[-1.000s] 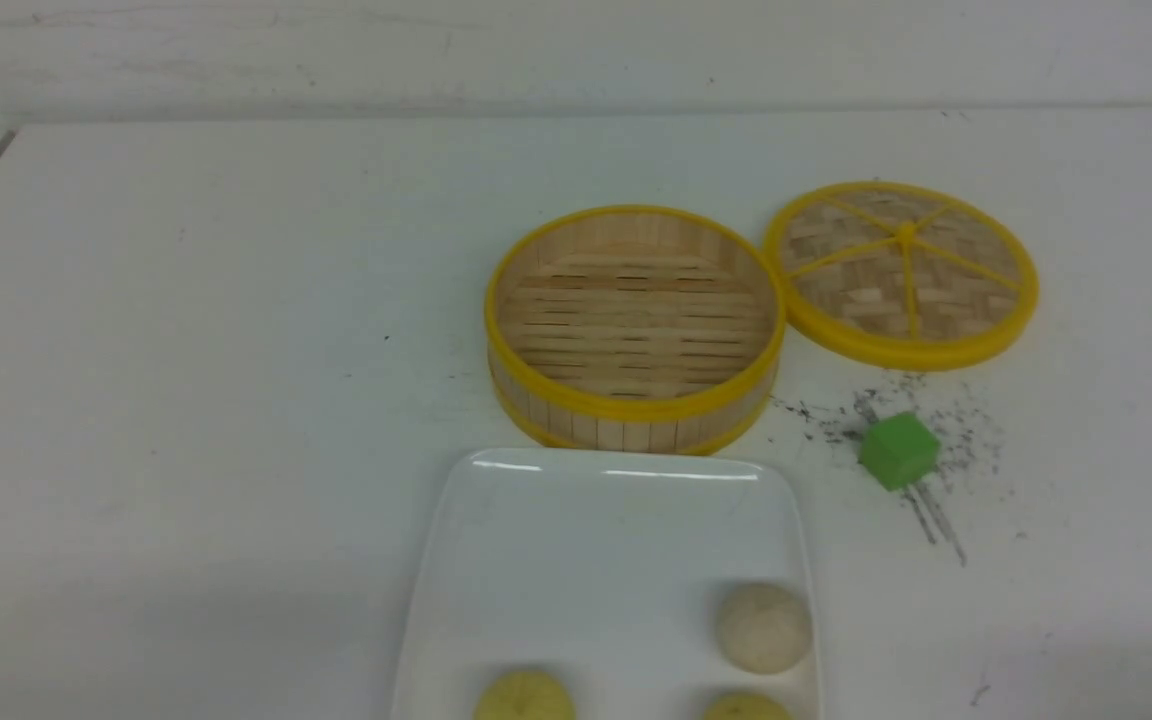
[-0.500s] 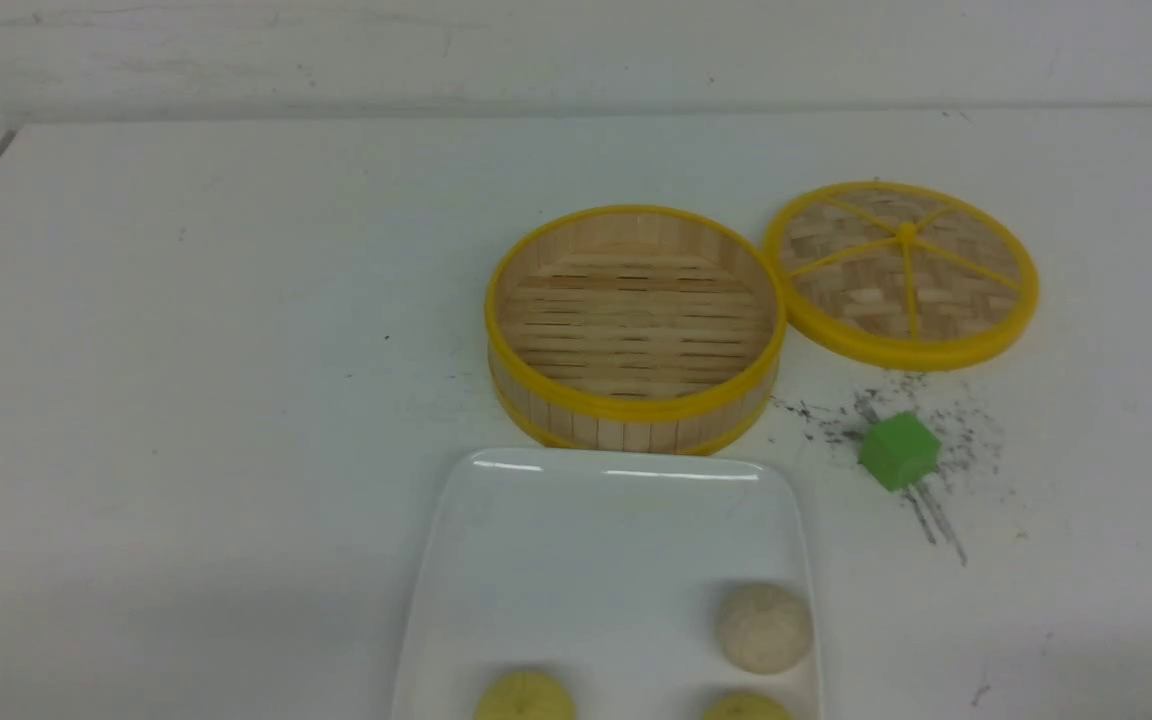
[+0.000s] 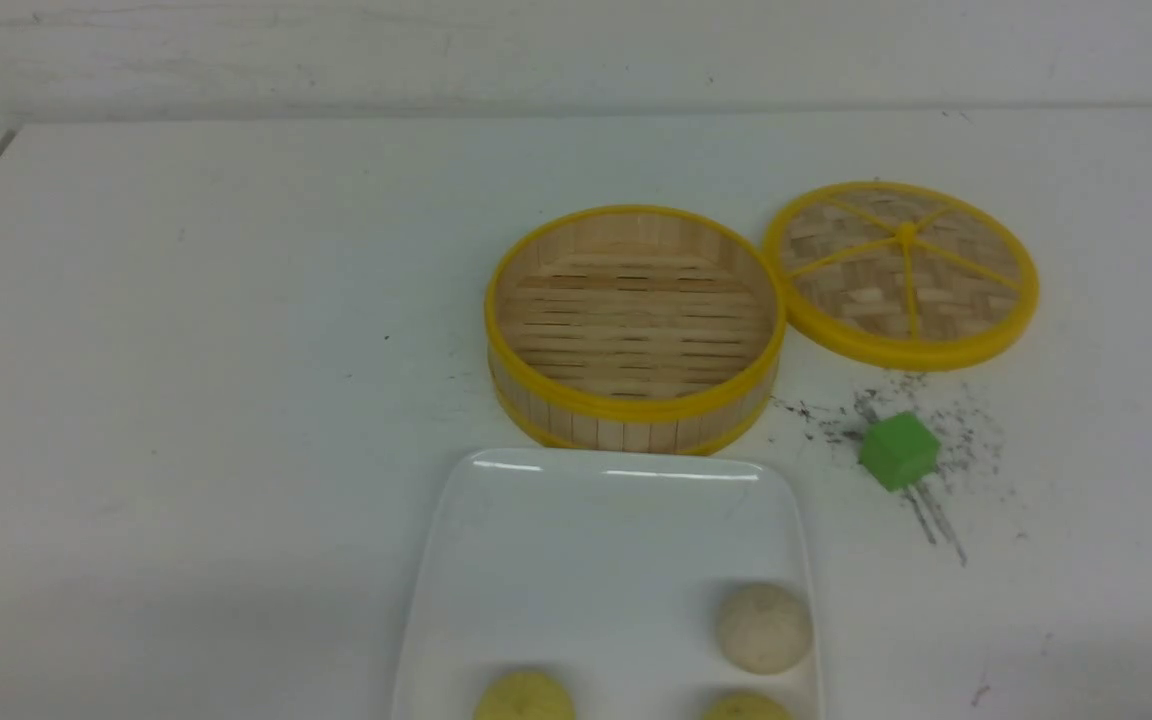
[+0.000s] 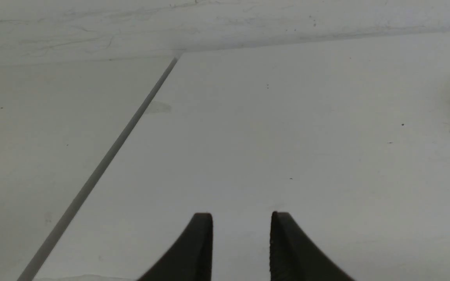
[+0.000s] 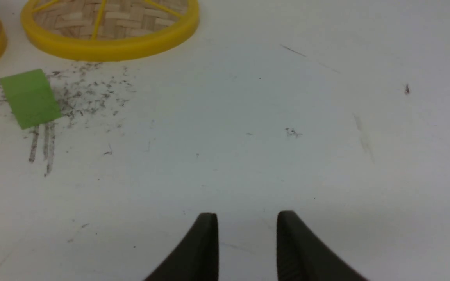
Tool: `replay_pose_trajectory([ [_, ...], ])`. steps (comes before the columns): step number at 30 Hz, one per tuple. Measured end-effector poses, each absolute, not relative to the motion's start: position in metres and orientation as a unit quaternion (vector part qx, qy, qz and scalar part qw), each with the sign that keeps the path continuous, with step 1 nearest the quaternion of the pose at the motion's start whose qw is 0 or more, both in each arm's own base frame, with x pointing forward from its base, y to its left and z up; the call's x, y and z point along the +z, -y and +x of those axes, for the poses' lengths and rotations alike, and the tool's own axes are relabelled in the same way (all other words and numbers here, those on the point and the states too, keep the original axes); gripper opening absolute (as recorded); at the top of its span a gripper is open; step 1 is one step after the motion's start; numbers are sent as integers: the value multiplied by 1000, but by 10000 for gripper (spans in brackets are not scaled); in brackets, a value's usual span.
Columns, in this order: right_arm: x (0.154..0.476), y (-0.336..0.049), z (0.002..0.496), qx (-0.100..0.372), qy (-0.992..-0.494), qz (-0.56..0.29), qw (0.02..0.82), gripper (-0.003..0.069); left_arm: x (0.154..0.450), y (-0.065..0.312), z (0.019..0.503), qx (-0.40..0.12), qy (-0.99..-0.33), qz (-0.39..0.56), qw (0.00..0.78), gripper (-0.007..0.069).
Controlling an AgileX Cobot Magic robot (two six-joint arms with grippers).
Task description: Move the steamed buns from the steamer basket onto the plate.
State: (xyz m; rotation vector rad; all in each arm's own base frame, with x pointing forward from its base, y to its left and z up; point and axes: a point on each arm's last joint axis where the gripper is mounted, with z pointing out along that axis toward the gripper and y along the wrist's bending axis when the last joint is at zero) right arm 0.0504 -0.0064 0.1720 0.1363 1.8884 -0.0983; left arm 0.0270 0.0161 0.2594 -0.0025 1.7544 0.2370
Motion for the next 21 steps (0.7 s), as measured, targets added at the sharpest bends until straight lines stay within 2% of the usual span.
replay_pose_trajectory([
  [8, 172, 6, 50, -42, -809, 58, 583, 239, 260, -16, 27, 105, -765, 0, 636, 240],
  [12, 172, 6, 50, -42, -809, 59, 583, 239, 256, -16, 29, 87, -767, -19, 635, 240],
  [18, 172, 6, 50, -42, -809, 60, 583, 239, 218, -14, 41, 60, -789, -35, 611, 240],
  [21, 172, 6, 50, -42, -809, 60, 583, 239, 185, -11, 49, 35, -800, -45, 597, 240],
])
